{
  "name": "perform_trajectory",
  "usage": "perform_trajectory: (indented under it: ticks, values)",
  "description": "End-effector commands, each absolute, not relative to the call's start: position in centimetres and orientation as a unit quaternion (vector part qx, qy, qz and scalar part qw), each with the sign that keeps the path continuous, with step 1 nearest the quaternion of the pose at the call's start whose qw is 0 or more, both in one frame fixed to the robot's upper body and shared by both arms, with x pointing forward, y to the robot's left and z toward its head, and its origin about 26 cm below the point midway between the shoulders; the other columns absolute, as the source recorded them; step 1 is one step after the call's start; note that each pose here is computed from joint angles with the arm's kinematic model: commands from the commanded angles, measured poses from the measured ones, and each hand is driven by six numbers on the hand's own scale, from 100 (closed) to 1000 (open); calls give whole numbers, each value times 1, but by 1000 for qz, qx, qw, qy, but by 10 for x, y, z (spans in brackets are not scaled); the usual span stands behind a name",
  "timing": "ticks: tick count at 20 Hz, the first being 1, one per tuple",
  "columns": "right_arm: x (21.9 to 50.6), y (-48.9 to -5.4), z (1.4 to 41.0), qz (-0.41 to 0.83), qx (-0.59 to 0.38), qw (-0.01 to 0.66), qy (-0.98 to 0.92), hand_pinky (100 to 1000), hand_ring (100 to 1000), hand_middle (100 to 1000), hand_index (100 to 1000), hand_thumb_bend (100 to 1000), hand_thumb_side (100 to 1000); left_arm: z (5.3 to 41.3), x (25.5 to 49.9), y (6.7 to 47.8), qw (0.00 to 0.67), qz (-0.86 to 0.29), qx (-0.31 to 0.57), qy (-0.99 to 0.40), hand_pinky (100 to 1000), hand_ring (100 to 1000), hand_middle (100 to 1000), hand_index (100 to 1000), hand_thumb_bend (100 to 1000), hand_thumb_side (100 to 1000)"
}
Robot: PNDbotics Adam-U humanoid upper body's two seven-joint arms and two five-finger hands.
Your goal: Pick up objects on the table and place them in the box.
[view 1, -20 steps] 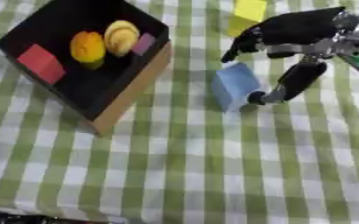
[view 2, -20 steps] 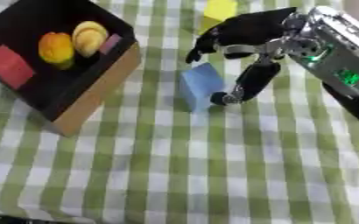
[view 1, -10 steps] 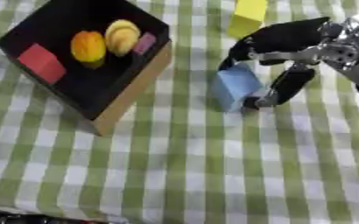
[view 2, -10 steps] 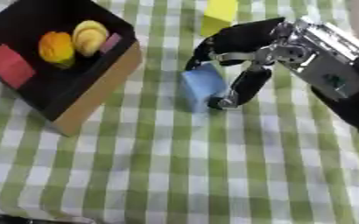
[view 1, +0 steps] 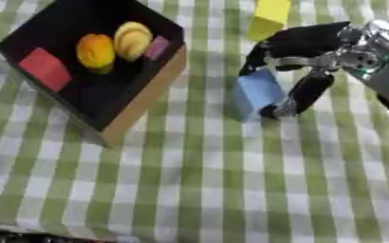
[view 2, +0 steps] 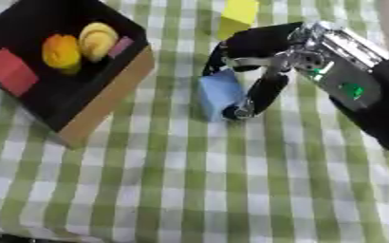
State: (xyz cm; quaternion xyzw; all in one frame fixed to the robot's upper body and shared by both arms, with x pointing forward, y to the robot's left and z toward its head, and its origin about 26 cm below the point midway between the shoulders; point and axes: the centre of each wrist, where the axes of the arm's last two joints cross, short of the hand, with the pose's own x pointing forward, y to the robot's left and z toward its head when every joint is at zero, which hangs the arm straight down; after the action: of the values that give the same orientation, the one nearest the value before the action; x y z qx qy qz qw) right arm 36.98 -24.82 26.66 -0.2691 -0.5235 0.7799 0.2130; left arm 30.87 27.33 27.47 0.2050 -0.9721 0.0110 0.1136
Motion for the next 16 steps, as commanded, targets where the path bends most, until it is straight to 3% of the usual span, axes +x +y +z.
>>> perform_trajectory:
  ticks: [1, 9, 16]
  values:
    - [365, -252, 280, 762, -285, 210, -542, 821, 767, 377, 648, 248, 225, 282, 305, 273, 102, 8, 203, -974, 786, 792, 750, 809, 346, 691]
    - [332, -237, 336, 709, -299, 171, -616, 818, 763, 389, 662, 182, 100, 280, 305, 275, 104, 4, 208, -973, 787, 792, 751, 810, 345, 689]
    - [324, -215, 373, 704, -297, 141, -630, 817, 764, 405, 672, 155, 100, 280, 304, 277, 105, -1, 212, -972, 787, 793, 752, 810, 346, 687]
